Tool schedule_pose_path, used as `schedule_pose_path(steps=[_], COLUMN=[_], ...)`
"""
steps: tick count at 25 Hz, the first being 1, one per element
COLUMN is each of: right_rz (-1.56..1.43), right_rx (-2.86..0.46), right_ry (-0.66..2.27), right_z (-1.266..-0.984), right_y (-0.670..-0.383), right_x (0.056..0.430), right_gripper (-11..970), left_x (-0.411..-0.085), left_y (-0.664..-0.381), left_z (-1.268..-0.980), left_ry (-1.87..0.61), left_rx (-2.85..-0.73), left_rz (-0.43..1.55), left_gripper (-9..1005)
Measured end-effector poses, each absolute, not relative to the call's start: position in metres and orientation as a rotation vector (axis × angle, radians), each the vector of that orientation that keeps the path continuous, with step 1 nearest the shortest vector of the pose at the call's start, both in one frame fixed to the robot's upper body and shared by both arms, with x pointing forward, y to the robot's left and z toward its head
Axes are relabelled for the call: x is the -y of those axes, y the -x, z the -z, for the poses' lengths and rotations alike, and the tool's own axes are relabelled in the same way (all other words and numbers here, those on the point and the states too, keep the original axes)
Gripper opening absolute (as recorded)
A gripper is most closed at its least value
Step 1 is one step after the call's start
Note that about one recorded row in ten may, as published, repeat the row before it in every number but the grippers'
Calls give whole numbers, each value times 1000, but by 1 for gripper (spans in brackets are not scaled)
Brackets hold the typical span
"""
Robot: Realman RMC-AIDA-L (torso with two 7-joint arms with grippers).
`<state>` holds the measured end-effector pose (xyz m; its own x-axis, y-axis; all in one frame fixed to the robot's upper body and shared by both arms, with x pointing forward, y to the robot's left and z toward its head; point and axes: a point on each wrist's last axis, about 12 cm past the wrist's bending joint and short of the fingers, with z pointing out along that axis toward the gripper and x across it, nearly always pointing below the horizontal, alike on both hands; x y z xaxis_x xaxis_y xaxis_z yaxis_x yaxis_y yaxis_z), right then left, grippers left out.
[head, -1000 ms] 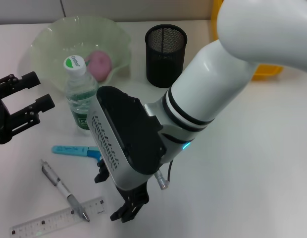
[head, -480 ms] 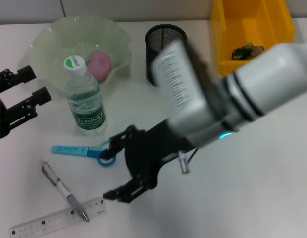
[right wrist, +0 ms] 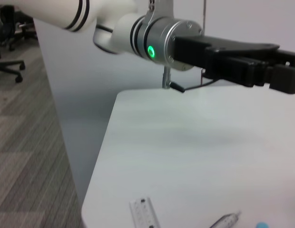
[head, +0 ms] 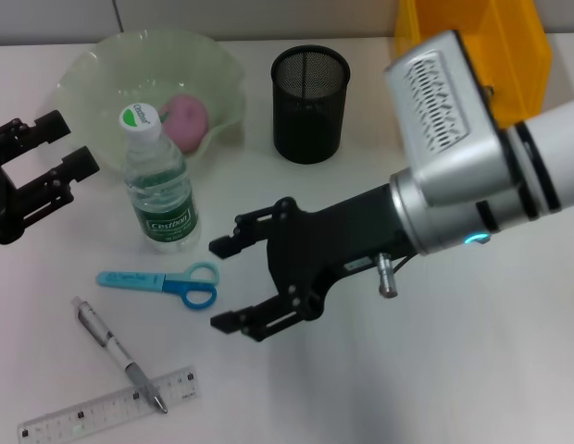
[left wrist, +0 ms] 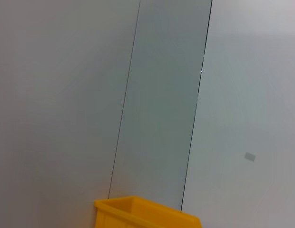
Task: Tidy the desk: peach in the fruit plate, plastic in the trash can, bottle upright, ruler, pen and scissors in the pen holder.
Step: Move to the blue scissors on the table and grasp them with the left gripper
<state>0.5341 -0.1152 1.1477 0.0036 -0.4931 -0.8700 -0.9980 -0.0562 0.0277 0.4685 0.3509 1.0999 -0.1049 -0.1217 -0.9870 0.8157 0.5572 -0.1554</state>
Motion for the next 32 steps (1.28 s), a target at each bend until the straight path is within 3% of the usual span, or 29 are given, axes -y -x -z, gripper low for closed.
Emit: schedule_pose_path(steps=[6, 14, 26, 32], right_rz=[-1082, -1168, -1068, -1015], right_rx=[-1434, -1326, -1359, -1442], right_ry=[1431, 1034, 802, 821], right_z=[-1158, -1149, -1132, -1132], right_y=[-533, -533, -553, -555], right_x=[142, 197, 232, 264], right_gripper=[787, 787, 787, 787], left_x=[-349, -348, -355, -344], left_y=[-473, -478, -504, -519], left_z=[-1102, -1109, -1142, -1133], left_ry=[-628, -652, -723, -688], left_rx=[-1468, -1465, -1545, -1728], left_rz=[898, 905, 900, 848], left_gripper=[616, 617, 618, 619])
